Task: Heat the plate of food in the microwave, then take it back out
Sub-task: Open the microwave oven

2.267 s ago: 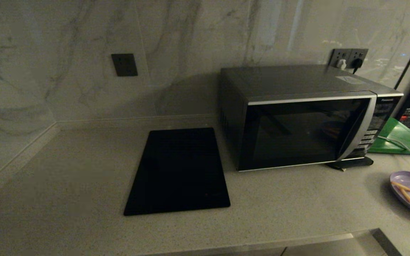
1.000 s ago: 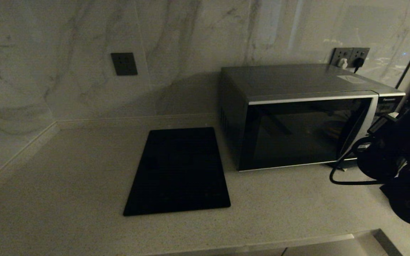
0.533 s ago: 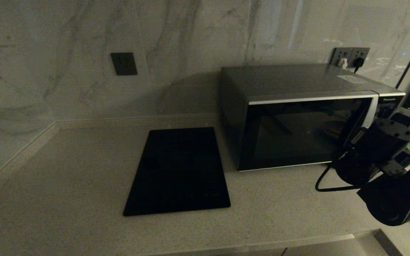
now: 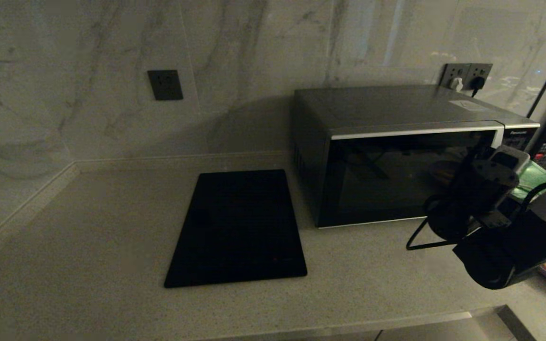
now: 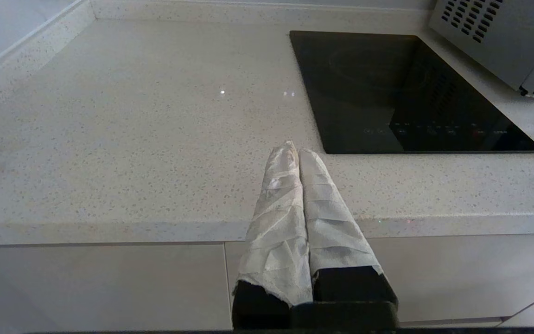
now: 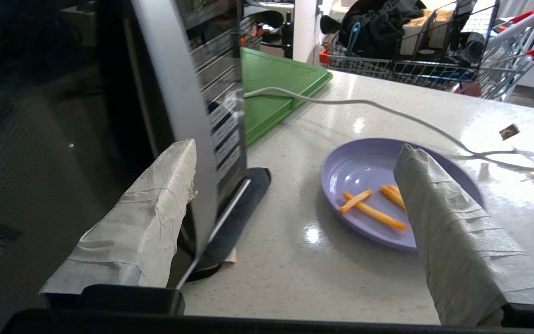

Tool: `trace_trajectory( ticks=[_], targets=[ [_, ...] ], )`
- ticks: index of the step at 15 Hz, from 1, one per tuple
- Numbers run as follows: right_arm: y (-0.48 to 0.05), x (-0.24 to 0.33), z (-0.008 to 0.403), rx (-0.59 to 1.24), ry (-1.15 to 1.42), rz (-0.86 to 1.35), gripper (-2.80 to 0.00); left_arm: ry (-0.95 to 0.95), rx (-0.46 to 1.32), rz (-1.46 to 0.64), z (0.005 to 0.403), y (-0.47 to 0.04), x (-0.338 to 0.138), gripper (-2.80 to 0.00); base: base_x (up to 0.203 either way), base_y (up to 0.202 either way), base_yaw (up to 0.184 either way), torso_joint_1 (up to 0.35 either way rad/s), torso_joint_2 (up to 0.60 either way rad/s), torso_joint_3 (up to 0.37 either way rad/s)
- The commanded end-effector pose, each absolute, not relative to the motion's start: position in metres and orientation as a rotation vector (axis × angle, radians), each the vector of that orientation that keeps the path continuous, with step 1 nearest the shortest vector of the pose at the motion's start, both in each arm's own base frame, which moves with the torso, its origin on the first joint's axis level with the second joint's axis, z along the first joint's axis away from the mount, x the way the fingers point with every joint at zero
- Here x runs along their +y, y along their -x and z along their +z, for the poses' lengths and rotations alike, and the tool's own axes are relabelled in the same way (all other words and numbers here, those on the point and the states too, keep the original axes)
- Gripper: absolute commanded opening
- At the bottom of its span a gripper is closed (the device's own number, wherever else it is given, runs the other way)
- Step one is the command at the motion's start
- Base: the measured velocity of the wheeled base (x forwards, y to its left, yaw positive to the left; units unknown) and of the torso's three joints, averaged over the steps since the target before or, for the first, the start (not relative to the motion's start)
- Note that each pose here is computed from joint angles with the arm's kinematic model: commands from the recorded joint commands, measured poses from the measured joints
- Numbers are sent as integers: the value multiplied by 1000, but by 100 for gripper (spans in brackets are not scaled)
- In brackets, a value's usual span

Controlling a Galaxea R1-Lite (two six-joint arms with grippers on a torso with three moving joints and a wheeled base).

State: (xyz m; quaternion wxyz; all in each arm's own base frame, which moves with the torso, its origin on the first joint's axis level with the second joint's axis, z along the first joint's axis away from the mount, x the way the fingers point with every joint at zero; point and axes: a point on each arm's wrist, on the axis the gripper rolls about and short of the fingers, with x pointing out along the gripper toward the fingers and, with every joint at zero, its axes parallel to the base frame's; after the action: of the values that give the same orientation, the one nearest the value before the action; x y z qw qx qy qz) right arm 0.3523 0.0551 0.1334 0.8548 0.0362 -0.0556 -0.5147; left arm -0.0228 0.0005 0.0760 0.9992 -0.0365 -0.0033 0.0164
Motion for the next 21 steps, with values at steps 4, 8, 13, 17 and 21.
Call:
trace_trajectory(
  ticks=[4, 8, 13, 17, 21],
  targets=[
    [-382, 61, 110, -111, -71, -1093, 0, 74, -6, 34, 76, 23, 1, -280, 0, 0, 0, 0, 0, 0],
    [-401, 64, 107, -122, -70, -1098, 0, 74, -6, 34, 76, 23, 1, -280, 0, 0, 0, 0, 0, 0],
    [-415, 48, 105, -124, -52, -1145, 0, 74, -6, 34, 76, 23, 1, -280, 0, 0, 0, 0, 0, 0],
    [-419, 26, 108, -124, -40, -1199, 0, 74, -6, 34, 76, 23, 1, -280, 0, 0, 0, 0, 0, 0],
    [-413, 21, 111, -122, -43, -1229, 0, 74, -7, 34, 76, 23, 1, -280, 0, 0, 0, 0, 0, 0]
  ],
)
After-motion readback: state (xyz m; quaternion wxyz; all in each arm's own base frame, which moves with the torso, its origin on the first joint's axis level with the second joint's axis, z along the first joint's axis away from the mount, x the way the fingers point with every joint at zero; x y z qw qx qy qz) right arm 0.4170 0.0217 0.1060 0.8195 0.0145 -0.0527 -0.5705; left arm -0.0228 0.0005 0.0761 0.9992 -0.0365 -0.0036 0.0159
